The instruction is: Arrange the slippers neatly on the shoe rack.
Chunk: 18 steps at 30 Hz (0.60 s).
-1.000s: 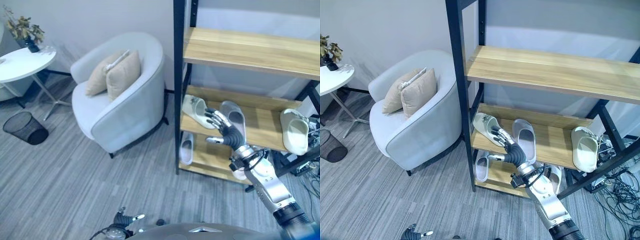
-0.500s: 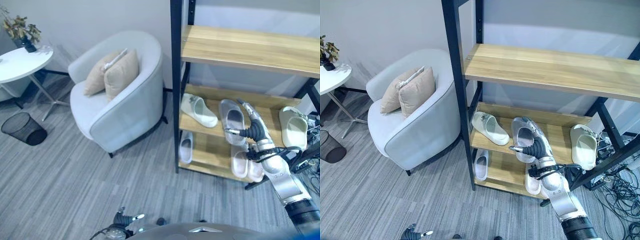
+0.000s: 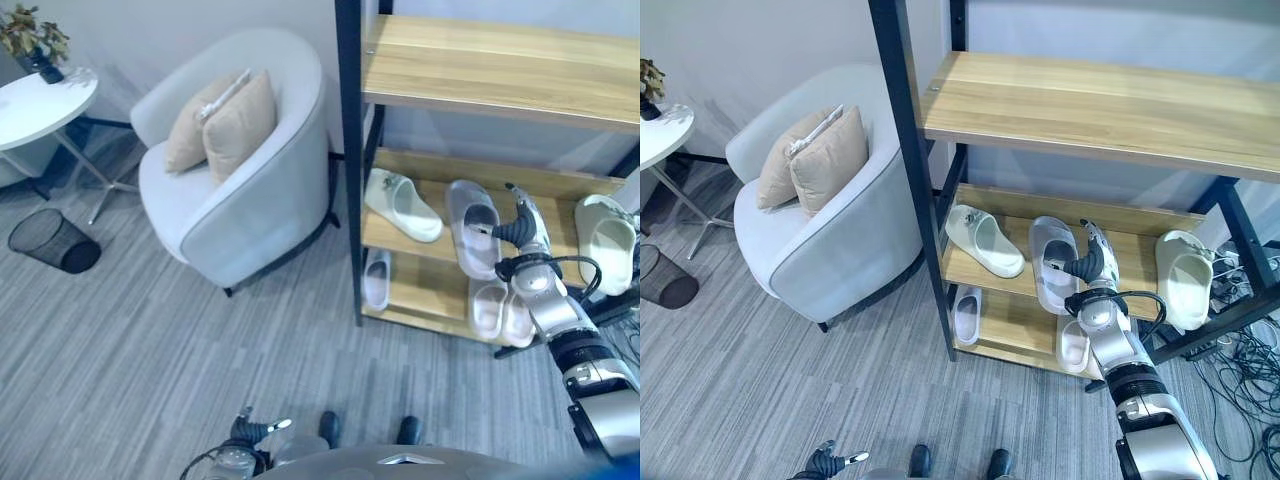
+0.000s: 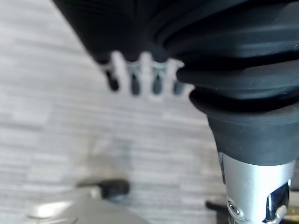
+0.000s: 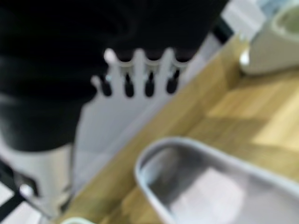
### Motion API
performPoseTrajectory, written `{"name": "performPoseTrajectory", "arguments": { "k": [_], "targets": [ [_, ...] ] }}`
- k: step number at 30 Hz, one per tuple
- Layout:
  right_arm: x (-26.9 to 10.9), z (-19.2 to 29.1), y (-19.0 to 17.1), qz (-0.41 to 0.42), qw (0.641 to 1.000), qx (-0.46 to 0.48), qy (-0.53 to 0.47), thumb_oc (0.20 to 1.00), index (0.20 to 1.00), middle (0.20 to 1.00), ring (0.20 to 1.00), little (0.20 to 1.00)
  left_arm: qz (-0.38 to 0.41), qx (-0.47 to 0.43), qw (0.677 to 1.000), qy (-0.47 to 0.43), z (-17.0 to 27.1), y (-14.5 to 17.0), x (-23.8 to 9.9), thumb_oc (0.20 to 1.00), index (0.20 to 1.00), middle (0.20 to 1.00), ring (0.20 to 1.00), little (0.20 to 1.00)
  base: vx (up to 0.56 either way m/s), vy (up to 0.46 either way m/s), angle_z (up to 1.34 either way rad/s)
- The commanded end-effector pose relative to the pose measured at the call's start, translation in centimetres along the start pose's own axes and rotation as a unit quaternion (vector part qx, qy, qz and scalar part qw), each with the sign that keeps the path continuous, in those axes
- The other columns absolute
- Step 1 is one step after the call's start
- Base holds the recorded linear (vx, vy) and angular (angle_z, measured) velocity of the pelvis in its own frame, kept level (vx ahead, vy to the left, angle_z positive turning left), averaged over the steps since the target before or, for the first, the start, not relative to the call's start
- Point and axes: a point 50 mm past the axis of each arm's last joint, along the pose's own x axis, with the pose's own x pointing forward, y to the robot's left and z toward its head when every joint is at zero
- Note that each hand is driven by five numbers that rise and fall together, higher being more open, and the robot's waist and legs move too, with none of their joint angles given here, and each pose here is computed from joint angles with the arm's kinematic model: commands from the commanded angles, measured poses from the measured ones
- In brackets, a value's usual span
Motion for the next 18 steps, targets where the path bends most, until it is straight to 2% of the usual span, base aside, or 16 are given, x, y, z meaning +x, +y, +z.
{"name": "performPoseTrajectory", "arguments": {
  "k": [1,6,11,18],
  "targets": [
    [1.8,2.2,-1.5,-0.039,0.998,0.028,-0.04,1.0,1.0,1.0,1.0,1.0,-0.023,0.003,0.999,-0.025,1.7,-2.3,-0.1,1.0,1.0,1.0,1.0,1.0,0.01,0.023,0.04],
    [3.6,3.0,-3.4,-0.111,0.993,0.026,-0.008,1.0,1.0,1.0,1.0,1.0,-0.015,-0.014,0.999,-0.034,2.4,-2.5,-0.1,1.0,1.0,1.0,1.0,1.0,0.0,0.013,0.03],
    [3.8,2.7,-4.8,-0.156,0.987,0.033,0.006,1.0,1.0,1.0,1.0,1.0,-0.014,-0.019,0.999,-0.032,2.4,-2.6,-0.1,1.0,1.0,1.0,1.0,1.0,0.0,0.0,0.0],
    [3.5,-0.3,-4.4,-0.12,0.989,0.027,0.086,1.0,1.0,1.0,1.0,1.0,-0.015,-0.034,0.999,-0.032,2.4,-2.4,-0.1,1.0,1.0,1.0,1.0,1.0,0.05,-0.004,0.0]
  ]
}}
